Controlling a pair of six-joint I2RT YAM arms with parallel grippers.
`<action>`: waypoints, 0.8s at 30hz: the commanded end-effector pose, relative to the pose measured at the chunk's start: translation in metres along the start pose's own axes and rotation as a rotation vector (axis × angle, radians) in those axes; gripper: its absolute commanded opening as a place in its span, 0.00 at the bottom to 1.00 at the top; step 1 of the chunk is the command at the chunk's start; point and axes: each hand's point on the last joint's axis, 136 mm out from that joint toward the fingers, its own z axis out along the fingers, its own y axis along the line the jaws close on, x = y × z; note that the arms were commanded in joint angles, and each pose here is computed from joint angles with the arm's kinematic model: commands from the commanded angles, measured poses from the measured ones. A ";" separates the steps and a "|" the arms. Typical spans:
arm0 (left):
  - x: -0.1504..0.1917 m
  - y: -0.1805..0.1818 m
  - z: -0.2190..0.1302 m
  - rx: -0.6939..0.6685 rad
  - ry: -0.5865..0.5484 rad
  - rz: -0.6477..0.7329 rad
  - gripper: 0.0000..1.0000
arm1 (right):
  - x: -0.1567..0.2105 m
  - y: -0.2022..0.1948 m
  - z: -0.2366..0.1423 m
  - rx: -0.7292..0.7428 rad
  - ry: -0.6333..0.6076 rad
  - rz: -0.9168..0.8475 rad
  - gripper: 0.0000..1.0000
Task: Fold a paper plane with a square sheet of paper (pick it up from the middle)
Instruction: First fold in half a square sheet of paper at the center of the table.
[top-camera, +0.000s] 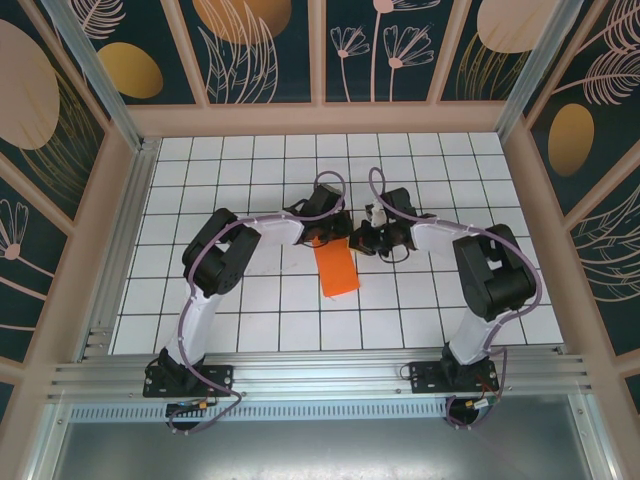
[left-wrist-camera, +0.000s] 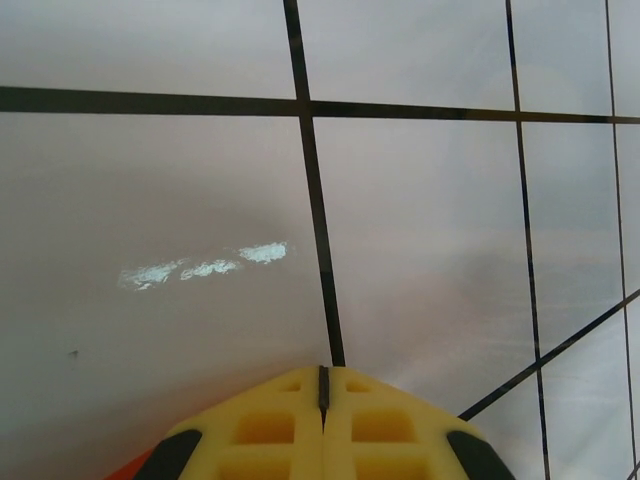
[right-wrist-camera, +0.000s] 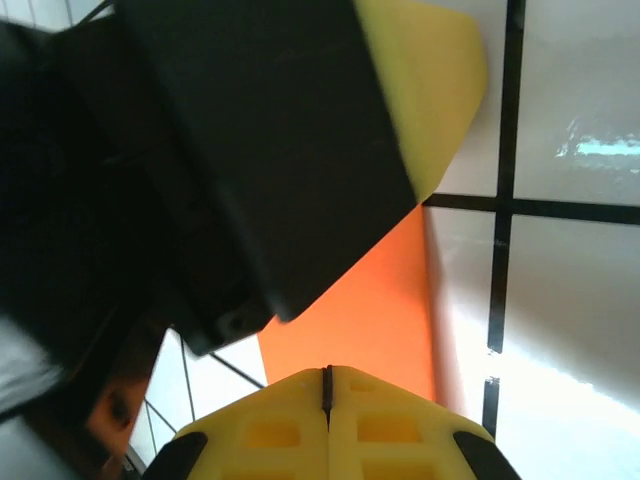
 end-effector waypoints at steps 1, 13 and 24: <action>0.031 0.051 0.013 -0.114 0.068 -0.041 0.00 | -0.012 0.000 0.008 0.005 -0.012 0.006 0.03; 0.039 0.062 0.012 -0.110 0.070 -0.075 0.00 | -0.005 -0.020 0.030 0.047 0.055 0.020 0.03; 0.048 0.083 0.011 -0.155 0.072 -0.094 0.00 | 0.050 -0.036 0.011 0.076 0.176 0.029 0.04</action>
